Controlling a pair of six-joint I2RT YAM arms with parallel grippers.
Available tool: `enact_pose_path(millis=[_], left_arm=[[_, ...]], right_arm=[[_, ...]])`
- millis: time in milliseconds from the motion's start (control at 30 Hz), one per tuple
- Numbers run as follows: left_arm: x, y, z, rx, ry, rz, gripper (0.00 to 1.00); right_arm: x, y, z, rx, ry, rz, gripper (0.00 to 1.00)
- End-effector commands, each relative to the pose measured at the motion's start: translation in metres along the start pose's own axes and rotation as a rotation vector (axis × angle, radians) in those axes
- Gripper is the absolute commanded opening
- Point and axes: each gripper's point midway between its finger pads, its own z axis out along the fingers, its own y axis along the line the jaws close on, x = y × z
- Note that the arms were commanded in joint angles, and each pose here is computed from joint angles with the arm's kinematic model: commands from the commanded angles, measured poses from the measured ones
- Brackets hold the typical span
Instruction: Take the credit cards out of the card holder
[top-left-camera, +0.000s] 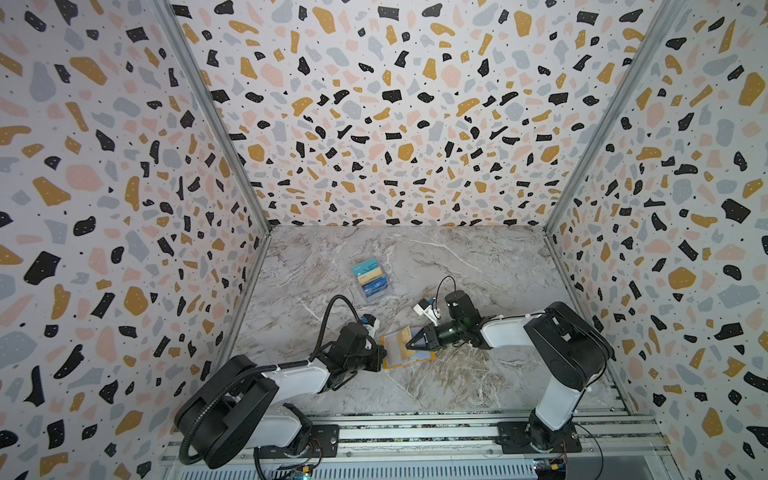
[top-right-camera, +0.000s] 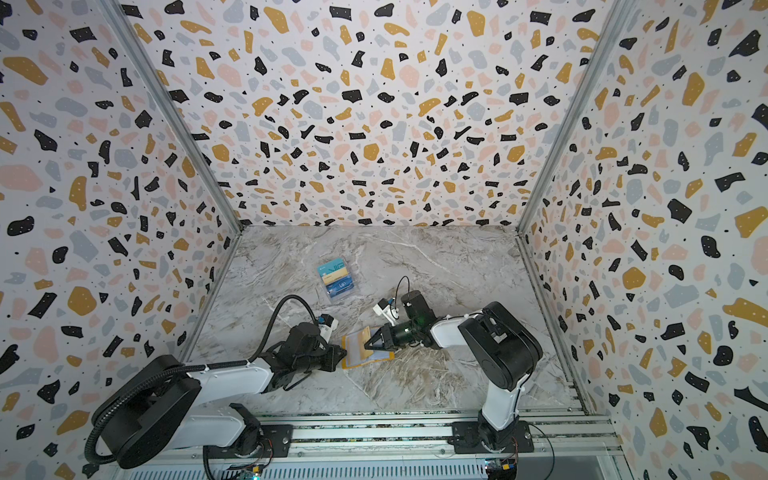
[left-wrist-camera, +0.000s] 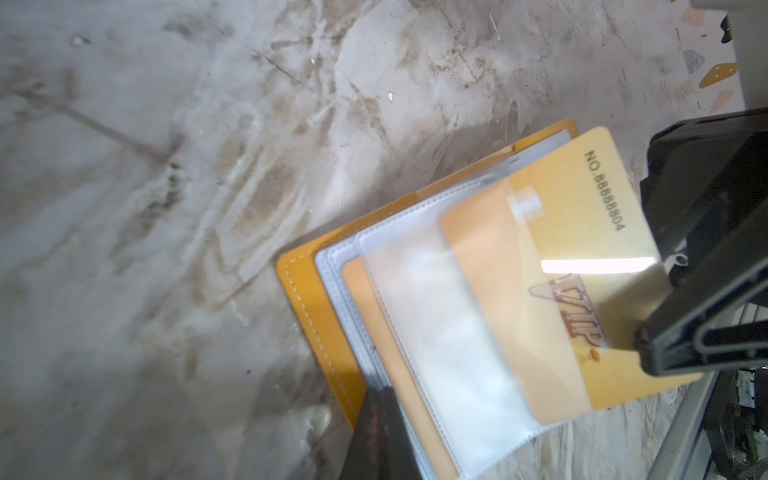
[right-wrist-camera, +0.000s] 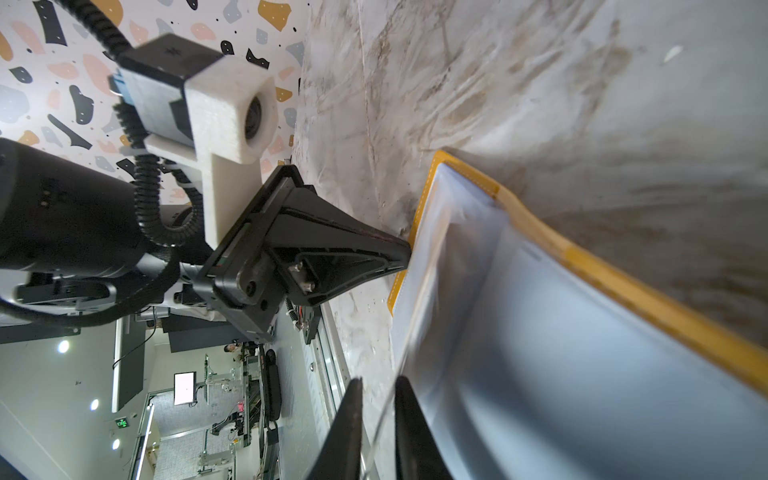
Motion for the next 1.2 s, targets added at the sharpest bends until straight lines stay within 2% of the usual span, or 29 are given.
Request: enact_pose_path(millis=[0, 233, 500, 600, 800, 933, 1167], left_arm=[[0.045, 0.034, -0.003, -0.132, 0.136, -0.041, 0.00], [0.042, 0.031, -0.004, -0.122, 0.127, -0.040, 0.00], [0.035, 0.025, -0.005, -0.092, 0.102, -0.048, 0.01], [0.029, 0.020, -0.006, -0.079, 0.082, -0.045, 0.08], [0.006, 0.005, -0.016, -0.035, 0.005, -0.015, 0.31], [-0.011, -0.006, -0.027, -0.015, -0.048, 0.015, 0.42], [-0.039, -0.029, -0.050, 0.033, -0.126, 0.058, 0.48]], right_arm=[[-0.007, 0.003, -0.007, 0.045, -0.025, -0.032, 0.12], [-0.012, -0.013, -0.017, 0.213, -0.043, -0.037, 0.05], [-0.015, -0.017, -0.033, 0.344, -0.053, -0.067, 0.01], [-0.018, -0.016, -0.040, 0.384, -0.060, -0.086, 0.01], [-0.026, -0.007, -0.054, 0.434, -0.093, -0.185, 0.01], [-0.032, 0.013, -0.062, 0.400, -0.116, -0.277, 0.00], [-0.028, 0.069, -0.068, 0.204, -0.141, -0.459, 0.01]])
